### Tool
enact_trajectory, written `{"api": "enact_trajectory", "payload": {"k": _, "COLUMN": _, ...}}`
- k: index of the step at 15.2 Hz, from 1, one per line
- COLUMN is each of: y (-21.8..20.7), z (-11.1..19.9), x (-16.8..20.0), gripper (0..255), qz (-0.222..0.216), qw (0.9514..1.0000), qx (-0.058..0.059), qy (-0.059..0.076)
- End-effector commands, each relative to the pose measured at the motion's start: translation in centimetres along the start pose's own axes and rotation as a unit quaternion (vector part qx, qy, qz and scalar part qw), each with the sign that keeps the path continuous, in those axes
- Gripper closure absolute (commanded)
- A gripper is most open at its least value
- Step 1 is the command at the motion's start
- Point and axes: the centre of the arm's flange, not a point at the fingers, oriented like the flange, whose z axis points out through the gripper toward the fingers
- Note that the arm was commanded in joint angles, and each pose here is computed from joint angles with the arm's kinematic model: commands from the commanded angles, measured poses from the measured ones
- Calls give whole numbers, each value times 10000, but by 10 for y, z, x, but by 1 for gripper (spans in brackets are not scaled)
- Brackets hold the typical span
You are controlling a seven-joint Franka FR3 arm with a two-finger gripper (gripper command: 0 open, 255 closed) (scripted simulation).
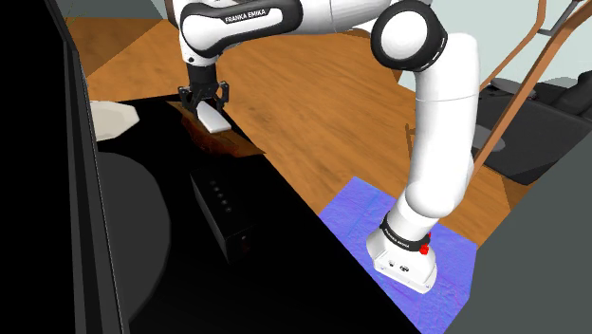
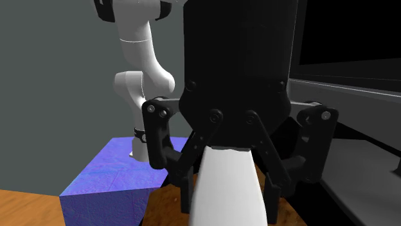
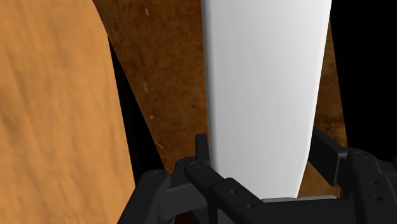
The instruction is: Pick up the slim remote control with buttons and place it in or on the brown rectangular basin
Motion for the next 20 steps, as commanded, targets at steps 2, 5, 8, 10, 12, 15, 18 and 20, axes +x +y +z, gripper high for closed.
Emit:
{"api": "enact_trajectory", "payload": {"k": 2, "y": 0, "z": 2, "x": 0, "gripper": 255, "qz": 0, "qw": 10000, "qx": -8, "qy": -14}}
{"api": "enact_trajectory", "payload": {"k": 5, "y": 0, "z": 2, "x": 0, "gripper": 0, "qz": -1, "qw": 10000, "qx": -8, "qy": -14}}
{"api": "enact_trajectory", "payload": {"k": 8, "y": 0, "z": 2, "x": 0, "gripper": 0, "qz": 0, "qw": 10000, "qx": -8, "qy": -14}}
{"api": "enact_trajectory", "payload": {"k": 10, "y": 0, "z": -25, "x": 0, "gripper": 0, "qz": 0, "qw": 10000, "qx": -8, "qy": -14}}
{"api": "enact_trajectory", "payload": {"k": 12, "y": 0, "z": -48, "x": 0, "gripper": 0, "qz": 0, "qw": 10000, "qx": -8, "qy": -14}}
{"api": "enact_trajectory", "payload": {"k": 15, "y": 0, "z": -48, "x": 0, "gripper": 0, "qz": 0, "qw": 10000, "qx": -8, "qy": -14}}
{"api": "enact_trajectory", "payload": {"k": 18, "y": 0, "z": -48, "x": 0, "gripper": 0, "qz": 0, "qw": 10000, "qx": -8, "qy": -14}}
{"api": "enact_trajectory", "payload": {"k": 20, "y": 0, "z": -48, "x": 0, "gripper": 0, "qz": 0, "qw": 10000, "qx": -8, "qy": -14}}
